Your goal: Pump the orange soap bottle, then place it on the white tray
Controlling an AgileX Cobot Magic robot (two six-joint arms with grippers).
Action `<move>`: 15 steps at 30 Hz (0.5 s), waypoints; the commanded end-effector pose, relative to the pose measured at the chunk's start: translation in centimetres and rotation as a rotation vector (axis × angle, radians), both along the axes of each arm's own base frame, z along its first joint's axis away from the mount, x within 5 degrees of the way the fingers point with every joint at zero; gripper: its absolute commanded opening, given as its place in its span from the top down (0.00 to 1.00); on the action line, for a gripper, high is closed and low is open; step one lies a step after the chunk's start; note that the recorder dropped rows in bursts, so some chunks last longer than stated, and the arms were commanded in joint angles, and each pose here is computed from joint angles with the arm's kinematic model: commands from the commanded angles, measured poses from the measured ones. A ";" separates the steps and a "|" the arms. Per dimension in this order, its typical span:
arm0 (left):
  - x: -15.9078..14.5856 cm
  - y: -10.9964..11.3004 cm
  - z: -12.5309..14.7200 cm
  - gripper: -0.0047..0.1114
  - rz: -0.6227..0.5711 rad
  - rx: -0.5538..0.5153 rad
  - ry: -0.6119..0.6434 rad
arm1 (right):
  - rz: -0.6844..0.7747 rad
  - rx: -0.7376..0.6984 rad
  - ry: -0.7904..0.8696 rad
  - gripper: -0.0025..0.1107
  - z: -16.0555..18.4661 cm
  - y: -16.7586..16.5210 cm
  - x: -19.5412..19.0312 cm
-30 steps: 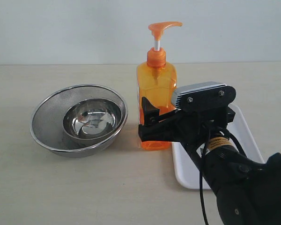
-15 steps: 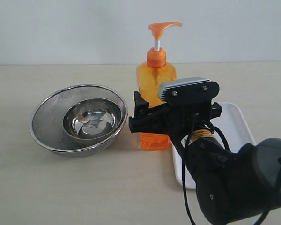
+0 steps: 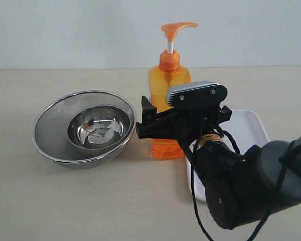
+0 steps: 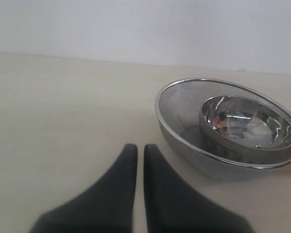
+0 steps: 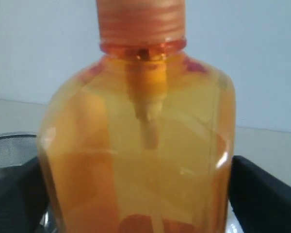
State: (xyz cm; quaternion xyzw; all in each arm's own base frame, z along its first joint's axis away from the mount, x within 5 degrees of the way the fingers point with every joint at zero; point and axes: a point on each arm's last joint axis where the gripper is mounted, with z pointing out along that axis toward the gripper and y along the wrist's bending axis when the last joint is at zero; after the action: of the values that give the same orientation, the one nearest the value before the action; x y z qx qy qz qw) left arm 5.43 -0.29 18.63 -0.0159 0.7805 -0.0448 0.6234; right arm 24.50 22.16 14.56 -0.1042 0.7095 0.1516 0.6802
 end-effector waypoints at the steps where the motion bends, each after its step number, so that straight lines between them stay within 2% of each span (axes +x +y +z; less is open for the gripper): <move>1: 0.0 0.0 -0.1 0.92 0.002 -0.008 0.000 | 0.006 0.009 -0.024 0.20 0.5 0.3 0.4; 15: 0.0 0.0 -0.1 0.92 0.002 -0.008 0.000 | 0.001 0.003 -0.003 0.21 -1.2 1.1 1.7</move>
State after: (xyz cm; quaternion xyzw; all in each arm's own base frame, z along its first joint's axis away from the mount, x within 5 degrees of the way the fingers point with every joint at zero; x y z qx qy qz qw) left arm 5.43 -0.29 18.63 -0.0159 0.7805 -0.0448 0.6234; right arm 25.94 23.14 13.50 -0.1005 0.7099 0.1528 0.6801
